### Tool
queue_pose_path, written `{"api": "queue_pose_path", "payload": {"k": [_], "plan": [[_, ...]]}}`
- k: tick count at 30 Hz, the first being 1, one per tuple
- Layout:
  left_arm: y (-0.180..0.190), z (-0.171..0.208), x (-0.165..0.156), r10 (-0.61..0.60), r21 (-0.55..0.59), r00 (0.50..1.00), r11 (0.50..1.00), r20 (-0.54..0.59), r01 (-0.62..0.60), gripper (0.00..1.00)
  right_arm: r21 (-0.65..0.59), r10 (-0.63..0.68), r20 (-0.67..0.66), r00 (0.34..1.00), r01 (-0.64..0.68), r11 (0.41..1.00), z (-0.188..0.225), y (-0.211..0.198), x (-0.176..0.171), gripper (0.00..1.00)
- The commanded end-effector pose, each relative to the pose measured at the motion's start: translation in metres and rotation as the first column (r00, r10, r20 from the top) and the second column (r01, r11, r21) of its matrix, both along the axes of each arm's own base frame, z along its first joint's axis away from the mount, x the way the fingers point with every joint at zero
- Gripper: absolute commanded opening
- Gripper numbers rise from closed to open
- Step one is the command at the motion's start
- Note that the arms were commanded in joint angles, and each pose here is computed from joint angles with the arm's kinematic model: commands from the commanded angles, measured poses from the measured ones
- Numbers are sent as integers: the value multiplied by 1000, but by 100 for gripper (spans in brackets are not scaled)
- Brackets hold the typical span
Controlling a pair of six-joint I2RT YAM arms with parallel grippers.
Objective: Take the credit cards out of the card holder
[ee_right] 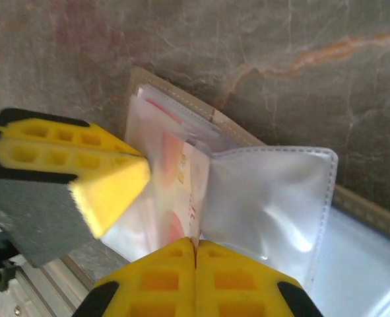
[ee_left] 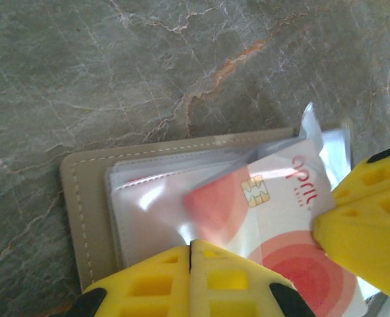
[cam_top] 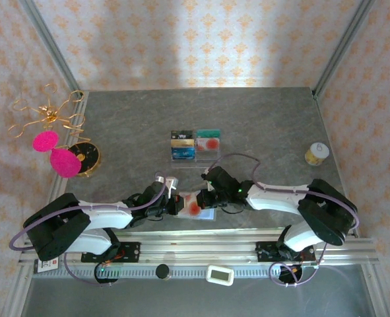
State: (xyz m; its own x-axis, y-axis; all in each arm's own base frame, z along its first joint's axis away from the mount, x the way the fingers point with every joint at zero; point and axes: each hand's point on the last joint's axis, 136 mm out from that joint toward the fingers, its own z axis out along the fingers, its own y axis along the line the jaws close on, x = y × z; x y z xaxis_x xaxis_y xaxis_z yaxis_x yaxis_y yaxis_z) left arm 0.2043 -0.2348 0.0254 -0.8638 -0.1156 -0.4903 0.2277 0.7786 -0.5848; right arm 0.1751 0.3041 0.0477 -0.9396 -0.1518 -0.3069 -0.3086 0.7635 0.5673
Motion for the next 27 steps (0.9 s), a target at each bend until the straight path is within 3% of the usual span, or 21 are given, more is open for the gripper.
{"api": "queue_pose_path", "payload": {"k": [1, 12, 20, 24, 27], "plan": [[10, -16, -8, 5, 52, 999, 999, -39, -3, 0, -71, 26, -6, 1000, -27, 997, -4, -9, -5, 0], [-4, 24, -3, -12, -27, 999, 1000, 45, 13, 0, -19, -53, 31, 998, 53, 998, -3, 2, 8, 0], [8, -7, -1, 16, 97, 1000, 995, 15, -18, 0, -40, -31, 31, 999, 32, 999, -12, 7, 7, 0], [13, -26, -8, 11, 139, 999, 990, -34, -6, 0, -58, -109, 46, 993, 111, 992, -17, 1, 17, 26], [17, -32, -14, 5, 152, 998, 988, -55, 3, 0, -52, -186, 58, 981, 189, 981, -16, -4, 28, 38]]}}
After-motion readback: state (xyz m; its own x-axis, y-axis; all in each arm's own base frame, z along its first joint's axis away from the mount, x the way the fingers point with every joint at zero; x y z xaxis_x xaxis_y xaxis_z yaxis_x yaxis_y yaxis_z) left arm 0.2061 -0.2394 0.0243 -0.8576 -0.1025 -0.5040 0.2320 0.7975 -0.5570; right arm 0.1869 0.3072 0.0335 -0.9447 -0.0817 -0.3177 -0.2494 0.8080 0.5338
